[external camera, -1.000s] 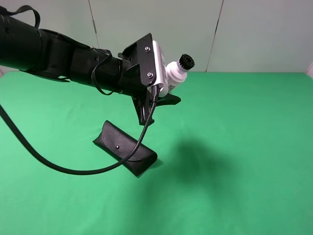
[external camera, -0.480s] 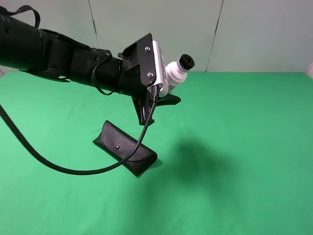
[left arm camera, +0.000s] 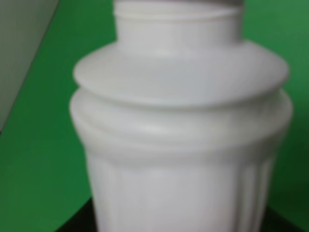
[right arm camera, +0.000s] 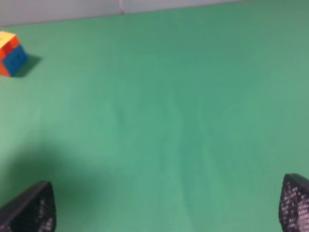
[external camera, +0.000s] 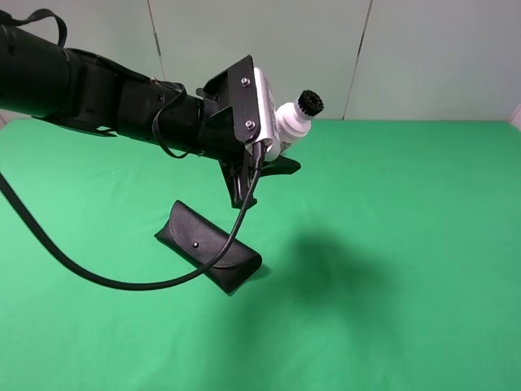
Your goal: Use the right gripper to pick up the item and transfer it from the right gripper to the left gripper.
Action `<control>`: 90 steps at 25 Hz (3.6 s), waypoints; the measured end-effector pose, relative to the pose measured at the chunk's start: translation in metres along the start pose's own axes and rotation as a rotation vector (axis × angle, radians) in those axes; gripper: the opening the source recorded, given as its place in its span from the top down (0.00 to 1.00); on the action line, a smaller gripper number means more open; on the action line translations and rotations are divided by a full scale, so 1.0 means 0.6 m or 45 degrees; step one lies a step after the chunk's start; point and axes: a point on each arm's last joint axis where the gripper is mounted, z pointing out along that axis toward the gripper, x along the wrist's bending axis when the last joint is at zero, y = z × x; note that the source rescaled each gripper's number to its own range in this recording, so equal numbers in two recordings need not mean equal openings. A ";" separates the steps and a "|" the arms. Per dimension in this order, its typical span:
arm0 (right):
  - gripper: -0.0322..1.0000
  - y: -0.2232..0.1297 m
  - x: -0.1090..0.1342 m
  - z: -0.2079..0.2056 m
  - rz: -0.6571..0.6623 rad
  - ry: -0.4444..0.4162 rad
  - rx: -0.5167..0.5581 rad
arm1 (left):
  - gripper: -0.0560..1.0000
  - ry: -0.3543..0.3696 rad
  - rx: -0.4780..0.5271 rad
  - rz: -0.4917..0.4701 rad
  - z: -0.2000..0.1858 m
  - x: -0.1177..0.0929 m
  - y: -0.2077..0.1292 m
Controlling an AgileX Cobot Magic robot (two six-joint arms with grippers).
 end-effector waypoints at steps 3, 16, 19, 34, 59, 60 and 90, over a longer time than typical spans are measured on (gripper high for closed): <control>0.00 0.000 0.000 0.000 0.007 -0.010 -0.001 | 0.93 0.000 0.000 -0.005 0.000 0.000 0.000; 0.00 0.000 0.001 0.000 0.012 -0.013 -0.002 | 0.93 0.000 0.000 -0.025 0.000 0.000 0.000; 0.00 0.000 0.001 0.000 0.012 -0.013 -0.002 | 0.93 0.000 0.000 -0.027 0.000 0.000 0.000; 0.00 0.000 0.001 0.000 0.012 -0.013 -0.002 | 0.93 -0.023 -0.027 -0.035 0.000 -0.003 0.003; 0.00 0.001 0.001 0.000 0.014 -0.010 -0.006 | 0.93 0.074 0.162 -0.186 -0.045 0.026 -0.011; 0.00 0.001 0.001 0.000 0.014 -0.010 -0.006 | 0.93 0.102 0.174 -0.223 -0.052 0.032 -0.014; 0.00 0.001 0.001 0.000 0.014 -0.010 -0.007 | 0.93 0.626 0.483 -1.418 -0.116 0.124 -0.214</control>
